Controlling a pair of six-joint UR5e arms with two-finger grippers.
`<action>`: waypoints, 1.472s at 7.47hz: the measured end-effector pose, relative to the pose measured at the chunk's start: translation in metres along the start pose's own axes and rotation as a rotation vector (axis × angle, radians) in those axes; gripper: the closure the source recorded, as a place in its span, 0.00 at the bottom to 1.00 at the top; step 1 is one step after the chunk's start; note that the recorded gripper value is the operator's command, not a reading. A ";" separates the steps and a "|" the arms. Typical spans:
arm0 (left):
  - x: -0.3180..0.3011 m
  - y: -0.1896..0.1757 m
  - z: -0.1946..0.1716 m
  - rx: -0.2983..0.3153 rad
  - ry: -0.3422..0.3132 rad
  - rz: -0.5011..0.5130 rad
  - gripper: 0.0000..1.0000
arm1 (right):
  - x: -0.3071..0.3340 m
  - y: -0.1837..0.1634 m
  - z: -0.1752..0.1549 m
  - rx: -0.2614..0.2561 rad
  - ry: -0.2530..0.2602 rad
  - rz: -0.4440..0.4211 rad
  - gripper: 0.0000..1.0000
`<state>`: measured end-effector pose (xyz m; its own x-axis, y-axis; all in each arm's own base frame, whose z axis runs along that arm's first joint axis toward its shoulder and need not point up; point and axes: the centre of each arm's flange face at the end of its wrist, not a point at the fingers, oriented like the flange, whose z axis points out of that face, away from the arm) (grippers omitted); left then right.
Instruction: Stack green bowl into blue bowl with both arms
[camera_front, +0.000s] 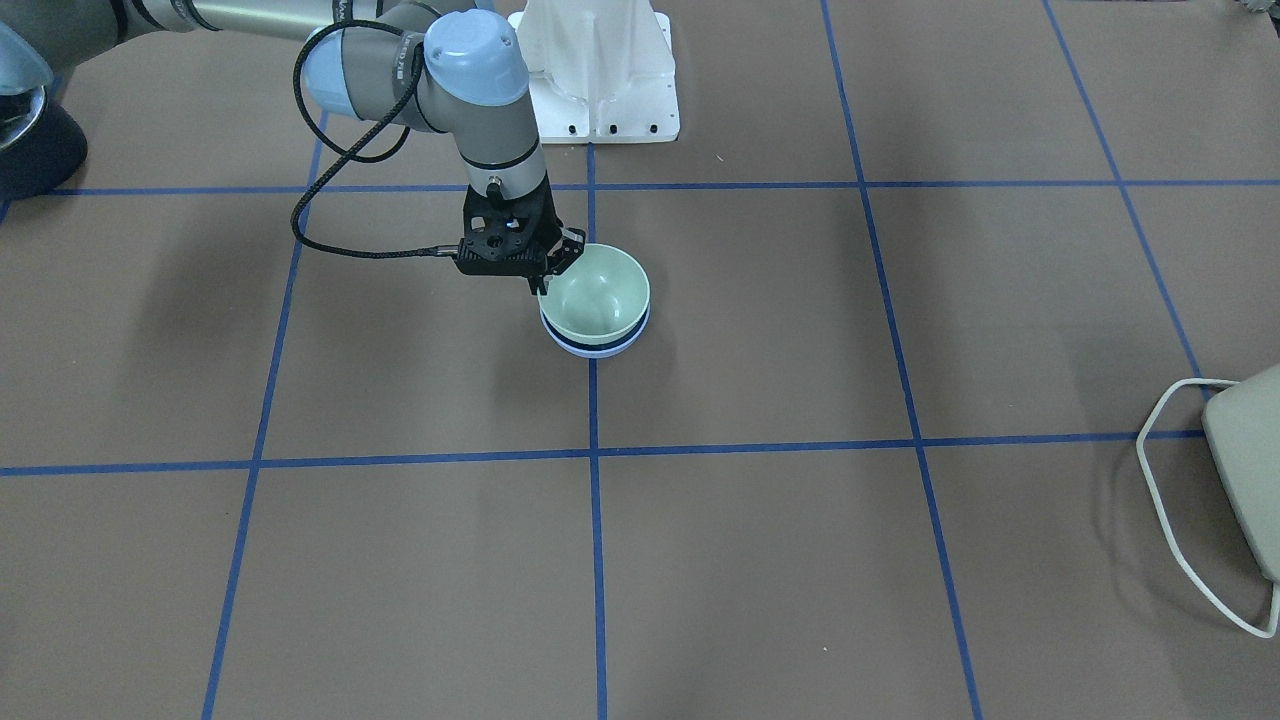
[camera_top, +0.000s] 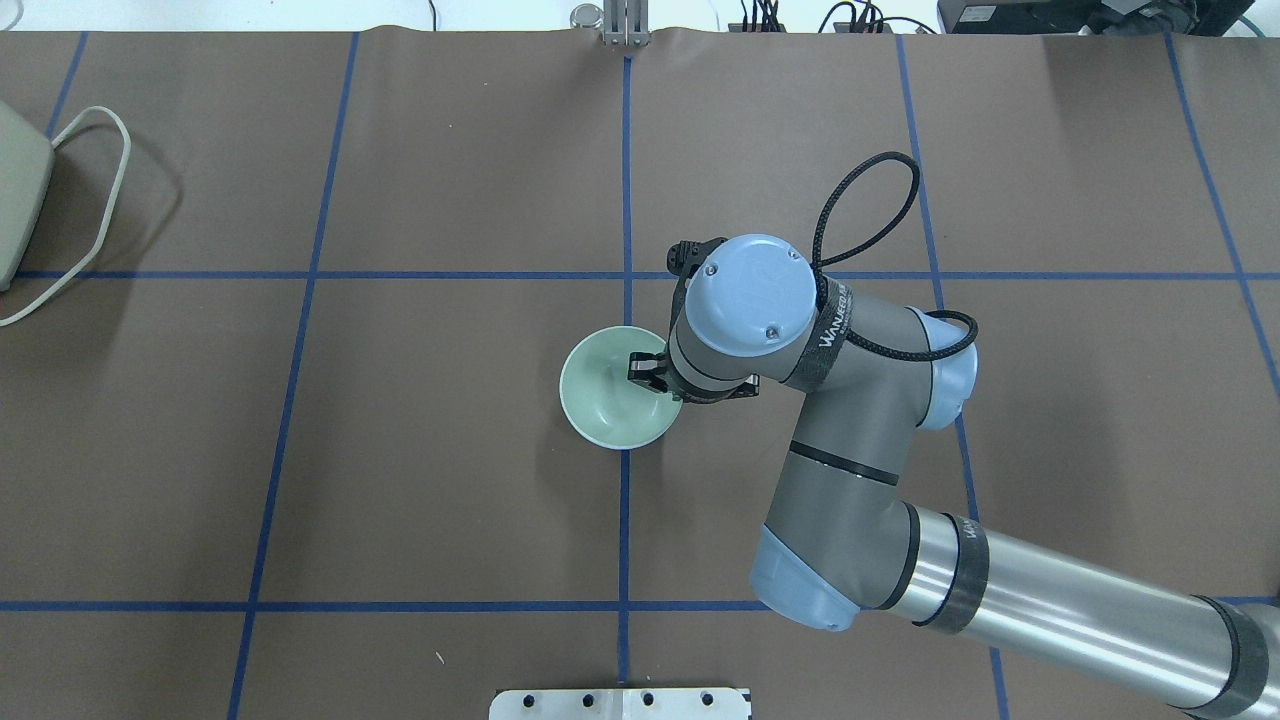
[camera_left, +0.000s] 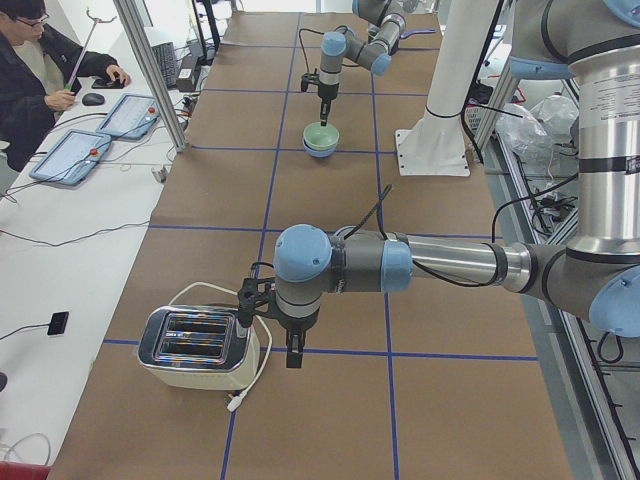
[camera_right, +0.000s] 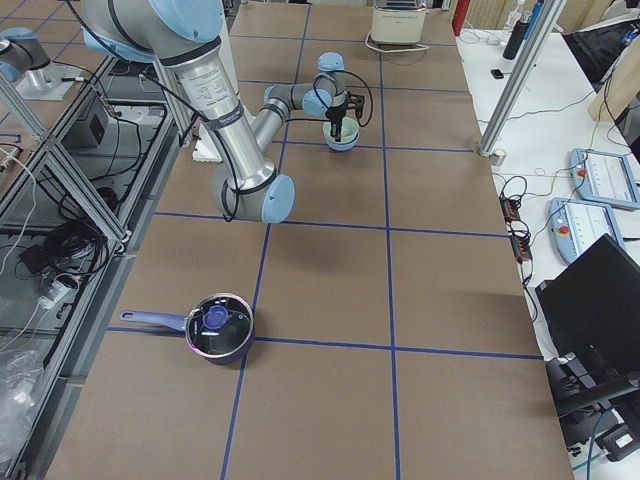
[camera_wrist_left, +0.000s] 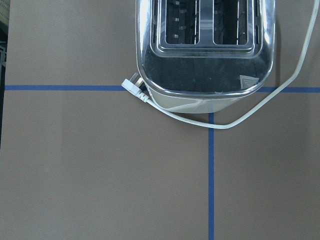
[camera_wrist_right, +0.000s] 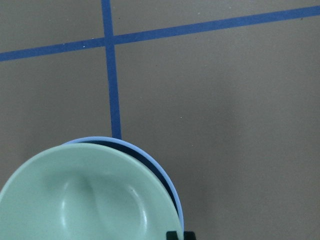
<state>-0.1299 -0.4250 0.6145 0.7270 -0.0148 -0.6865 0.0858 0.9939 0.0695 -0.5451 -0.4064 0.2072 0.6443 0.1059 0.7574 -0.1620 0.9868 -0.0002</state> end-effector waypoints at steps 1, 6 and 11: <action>0.000 0.000 0.000 0.000 0.000 0.000 0.02 | 0.000 -0.001 0.002 0.001 0.000 -0.001 1.00; 0.000 0.000 0.001 -0.001 0.000 -0.001 0.02 | 0.001 -0.003 0.014 0.001 -0.020 -0.007 1.00; 0.000 0.000 0.002 -0.003 0.001 0.003 0.02 | 0.005 -0.008 0.011 0.008 -0.016 -0.011 0.00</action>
<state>-0.1292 -0.4252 0.6159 0.7267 -0.0119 -0.6868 0.0817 0.9943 0.0691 -0.5487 -0.4149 0.2180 0.6343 0.0935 0.7674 -0.1614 0.9868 0.0132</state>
